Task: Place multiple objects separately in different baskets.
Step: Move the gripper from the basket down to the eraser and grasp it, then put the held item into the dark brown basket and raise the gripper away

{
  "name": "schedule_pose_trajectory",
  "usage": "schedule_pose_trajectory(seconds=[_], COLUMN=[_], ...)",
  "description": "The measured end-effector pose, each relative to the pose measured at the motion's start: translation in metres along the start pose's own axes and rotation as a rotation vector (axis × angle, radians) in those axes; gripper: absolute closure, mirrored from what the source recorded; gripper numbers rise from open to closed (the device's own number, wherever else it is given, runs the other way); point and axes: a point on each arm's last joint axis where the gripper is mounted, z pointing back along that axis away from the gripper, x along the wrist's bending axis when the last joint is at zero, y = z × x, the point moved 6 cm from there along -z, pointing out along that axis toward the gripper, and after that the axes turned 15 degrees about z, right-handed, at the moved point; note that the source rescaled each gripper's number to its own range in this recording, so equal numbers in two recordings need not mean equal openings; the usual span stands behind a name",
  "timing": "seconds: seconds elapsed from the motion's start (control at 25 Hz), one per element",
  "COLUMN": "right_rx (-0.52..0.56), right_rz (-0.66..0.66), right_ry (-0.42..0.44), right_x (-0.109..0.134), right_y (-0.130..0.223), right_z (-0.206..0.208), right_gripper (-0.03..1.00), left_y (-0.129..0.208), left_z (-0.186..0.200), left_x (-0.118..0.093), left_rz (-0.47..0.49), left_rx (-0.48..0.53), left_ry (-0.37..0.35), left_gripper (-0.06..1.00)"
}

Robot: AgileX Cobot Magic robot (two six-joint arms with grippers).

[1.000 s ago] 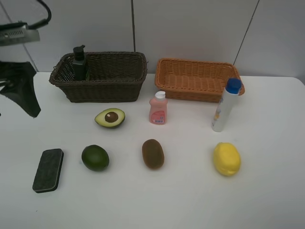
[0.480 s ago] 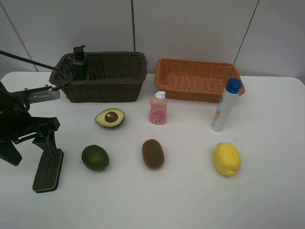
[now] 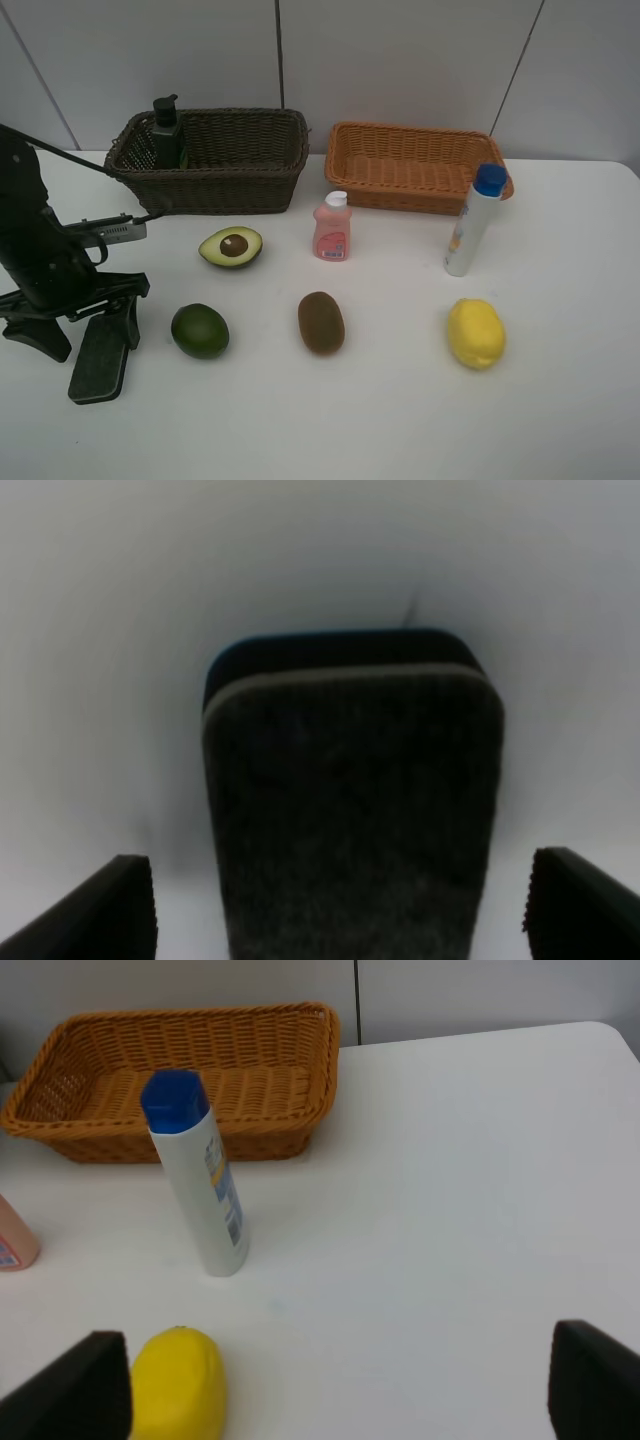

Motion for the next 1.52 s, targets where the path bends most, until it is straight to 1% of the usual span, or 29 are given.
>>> schedule_pose_trajectory(seconds=[0.16,0.2,0.24,0.28,0.32,0.36,0.4,0.48,0.64,0.68,0.76,0.84,0.88,1.0,1.12,1.24,1.36,1.52], right_rx=[0.0,0.0,0.0,0.0,0.0,0.0,0.0,0.0,0.0,0.0,0.0,0.0,0.0,0.0,0.0,0.0,0.0,0.0], right_rz=[0.0,0.0,0.0,0.0,0.0,0.0,0.0,0.0,0.0,0.0,0.0,0.0,0.0,0.0,0.0,0.0,0.0,0.0], right_ry=[0.0,0.0,0.0,0.0,0.0,0.0,0.0,0.0,0.0,0.0,0.0,0.0,0.0,0.0,0.0,0.0,0.0,0.0], right_x=[0.0,0.0,0.0,0.0,0.0,0.0,0.0,0.0,0.0,0.0,0.0,0.0,0.0,0.0,0.0,0.0,0.0,0.0], right_y=[0.0,0.0,0.0,0.0,0.0,0.0,0.0,0.0,0.0,0.0,0.0,0.0,0.0,0.0,0.0,0.0,0.0,0.0], right_z=[0.0,0.0,0.0,0.0,0.0,0.0,0.0,0.0,0.0,0.0,0.0,0.0,0.0,0.0,0.0,0.0,0.0,0.0], right_gripper=[-0.03,-0.03,-0.03,-0.03,-0.03,-0.03,-0.03,-0.03,-0.03,-0.03,-0.03,-0.03,-0.03,-0.03,-0.03,-0.03,-0.03,-0.03], left_y=[-0.003,-0.003,-0.003,-0.003,-0.003,-0.002,-0.002,-0.002,0.001,0.002,-0.003,-0.011,-0.017,-0.044,-0.078,-0.116,-0.154,-0.197], left_z=[-0.005,-0.006,-0.005,-0.005,-0.005,-0.006,-0.006,-0.006,-0.002,0.003,0.026,0.06,0.082,0.148,0.21,0.24,0.243,0.223], left_x=[0.0,0.0,0.0,0.001,0.001,0.002,0.002,0.002,0.004,0.003,-0.003,-0.015,-0.023,-0.049,-0.079,-0.107,-0.131,-0.151], left_rz=[0.006,0.005,0.004,0.0,-0.004,-0.003,-0.003,-0.007,-0.02,-0.023,-0.041,-0.061,-0.074,-0.136,-0.183,-0.196,-0.206,-0.206], left_rx=[0.01,0.01,0.009,0.009,0.012,0.015,0.017,0.021,0.032,0.032,-0.019,-0.092,-0.146,-0.329,-0.51,-0.607,-0.645,-0.659], left_ry=[-0.008,-0.01,-0.011,-0.016,-0.02,-0.021,-0.022,-0.026,-0.038,-0.035,-0.006,0.041,0.075,0.169,0.262,0.327,0.357,0.367], left_gripper=[0.01,0.03,0.07,0.17,0.29,0.51,0.64,0.62,0.62,0.62,0.62,0.62,0.62,0.62,0.62,0.62,0.62,0.62])
